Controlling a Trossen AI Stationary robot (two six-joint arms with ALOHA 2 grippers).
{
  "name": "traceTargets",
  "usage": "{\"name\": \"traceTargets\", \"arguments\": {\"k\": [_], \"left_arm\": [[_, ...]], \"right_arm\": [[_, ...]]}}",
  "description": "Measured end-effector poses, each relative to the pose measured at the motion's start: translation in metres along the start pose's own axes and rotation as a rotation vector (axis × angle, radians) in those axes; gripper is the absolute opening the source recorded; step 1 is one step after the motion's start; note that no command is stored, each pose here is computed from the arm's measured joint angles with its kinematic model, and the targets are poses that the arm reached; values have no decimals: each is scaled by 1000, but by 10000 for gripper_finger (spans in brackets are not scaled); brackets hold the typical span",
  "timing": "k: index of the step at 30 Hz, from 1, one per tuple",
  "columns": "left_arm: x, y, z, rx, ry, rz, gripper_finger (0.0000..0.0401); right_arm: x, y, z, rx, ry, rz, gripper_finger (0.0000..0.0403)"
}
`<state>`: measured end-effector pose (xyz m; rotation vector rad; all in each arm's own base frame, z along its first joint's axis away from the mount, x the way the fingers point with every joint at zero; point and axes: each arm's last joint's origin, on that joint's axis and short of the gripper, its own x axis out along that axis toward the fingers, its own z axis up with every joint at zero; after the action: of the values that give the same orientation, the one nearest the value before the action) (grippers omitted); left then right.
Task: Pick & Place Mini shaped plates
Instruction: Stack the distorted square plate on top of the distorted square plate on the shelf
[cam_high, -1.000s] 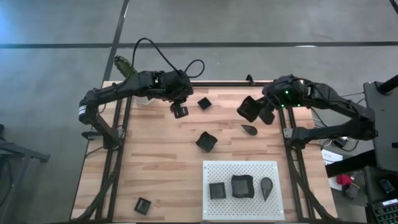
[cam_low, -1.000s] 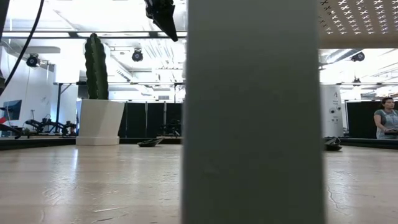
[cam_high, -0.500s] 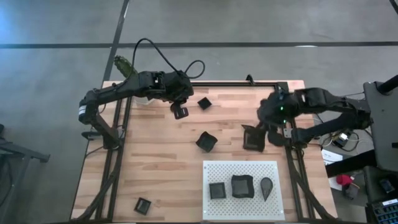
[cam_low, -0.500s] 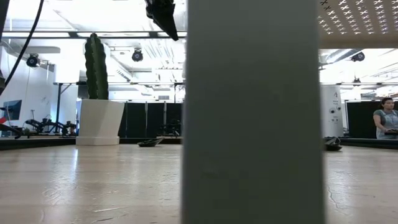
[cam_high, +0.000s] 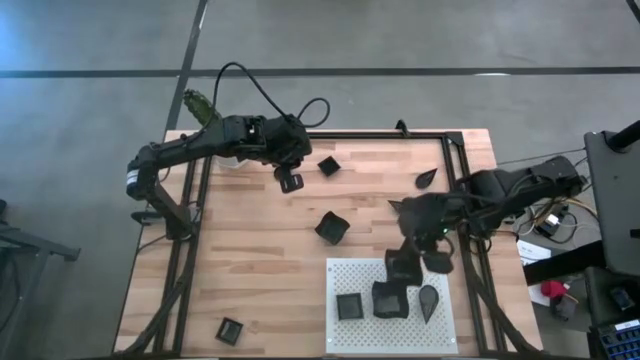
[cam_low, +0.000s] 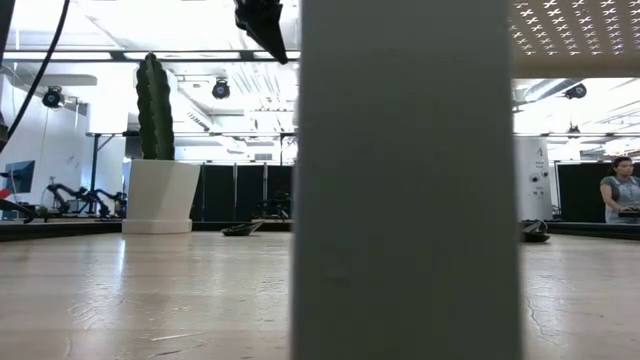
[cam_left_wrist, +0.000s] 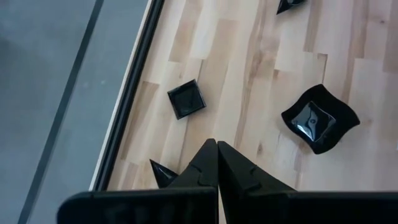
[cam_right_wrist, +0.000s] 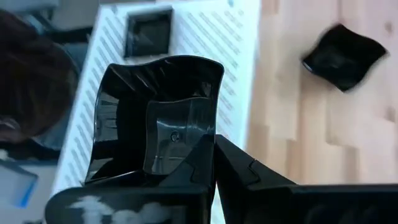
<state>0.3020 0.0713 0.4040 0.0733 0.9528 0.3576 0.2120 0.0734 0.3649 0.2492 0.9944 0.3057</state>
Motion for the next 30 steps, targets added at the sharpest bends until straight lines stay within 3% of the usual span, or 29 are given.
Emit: {"name": "traceTargets", "arguments": {"k": [17, 30], "left_arm": [[0, -1, 0, 25, -1, -14, 0], [0, -2, 0, 30, -2, -18, 0]], "right_arm": [[56, 20, 10, 127, 81, 17, 8], [57, 25, 7, 160, 93, 24, 8]]}}
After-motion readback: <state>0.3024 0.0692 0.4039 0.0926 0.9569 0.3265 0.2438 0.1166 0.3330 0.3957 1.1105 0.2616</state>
